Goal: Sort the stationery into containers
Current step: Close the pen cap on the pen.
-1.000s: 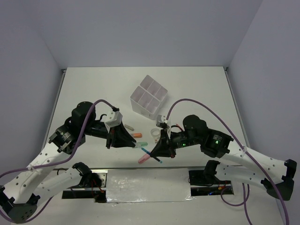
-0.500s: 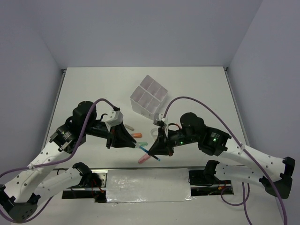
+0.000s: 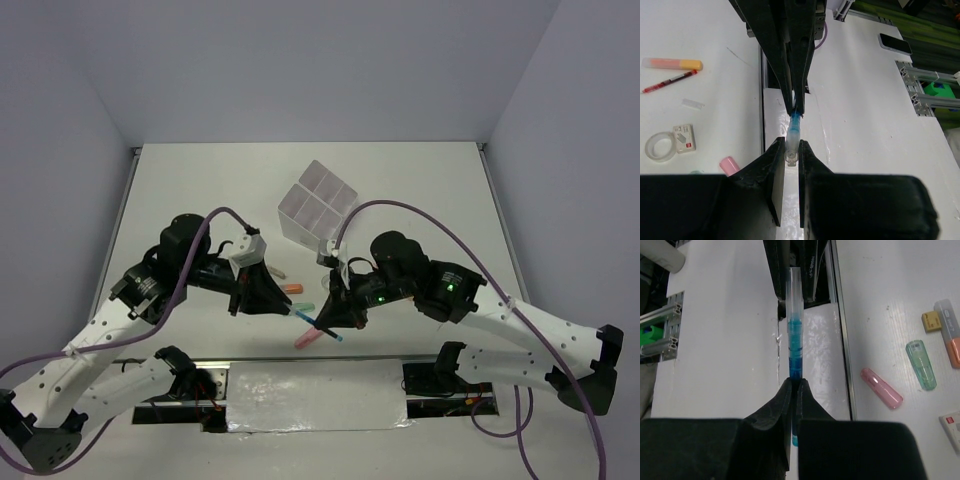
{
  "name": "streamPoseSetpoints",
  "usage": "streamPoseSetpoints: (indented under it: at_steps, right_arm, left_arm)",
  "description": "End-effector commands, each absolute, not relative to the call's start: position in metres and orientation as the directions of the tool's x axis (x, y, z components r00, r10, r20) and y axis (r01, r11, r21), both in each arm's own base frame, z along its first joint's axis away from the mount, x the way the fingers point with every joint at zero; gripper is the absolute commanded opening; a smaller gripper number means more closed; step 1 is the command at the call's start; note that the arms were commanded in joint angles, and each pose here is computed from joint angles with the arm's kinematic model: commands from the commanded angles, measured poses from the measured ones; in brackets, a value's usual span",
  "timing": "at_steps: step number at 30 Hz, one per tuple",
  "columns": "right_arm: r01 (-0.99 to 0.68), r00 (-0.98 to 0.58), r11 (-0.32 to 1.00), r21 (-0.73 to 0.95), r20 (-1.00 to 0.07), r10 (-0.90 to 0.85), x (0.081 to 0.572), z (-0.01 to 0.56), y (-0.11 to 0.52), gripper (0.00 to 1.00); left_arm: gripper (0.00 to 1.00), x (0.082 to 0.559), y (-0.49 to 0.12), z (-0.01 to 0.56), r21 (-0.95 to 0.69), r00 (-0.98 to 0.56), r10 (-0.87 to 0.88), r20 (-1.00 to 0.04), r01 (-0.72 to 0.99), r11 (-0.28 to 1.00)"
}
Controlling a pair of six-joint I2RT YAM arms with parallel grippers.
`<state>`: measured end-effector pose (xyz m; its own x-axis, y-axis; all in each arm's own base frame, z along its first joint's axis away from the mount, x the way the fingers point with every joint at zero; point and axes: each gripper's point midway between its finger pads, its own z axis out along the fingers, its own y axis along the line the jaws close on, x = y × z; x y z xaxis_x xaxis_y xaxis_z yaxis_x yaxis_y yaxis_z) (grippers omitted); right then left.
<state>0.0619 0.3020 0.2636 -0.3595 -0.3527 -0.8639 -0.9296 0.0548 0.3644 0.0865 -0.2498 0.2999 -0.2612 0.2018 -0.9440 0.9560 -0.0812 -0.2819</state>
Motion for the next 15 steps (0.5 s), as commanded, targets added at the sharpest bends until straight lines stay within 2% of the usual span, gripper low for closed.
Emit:
streamPoseSetpoints:
  at_steps: [1,9,15]
  right_arm:
    - [-0.957,-0.283,0.027,0.29,-0.907,-0.31,0.069,0.294,0.311,0.0]
    - [-0.965,-0.259,0.051,0.256,-0.913,-0.316,0.076,0.304,0.31,0.0]
    - [-0.968,-0.252,0.076,0.241,-0.944,-0.211,0.084,0.326,0.315,0.0]
  left_arm:
    - [0.0,0.091,-0.252,0.291,-0.287,-0.264,0.222,-0.939,0.955,-0.077]
    - [0.0,0.094,-0.257,0.277,-0.334,-0.309,0.264,-0.914,0.941,-0.057]
    - [0.0,0.093,-0.261,0.268,-0.364,-0.332,0.297,-0.895,0.93,-0.056]
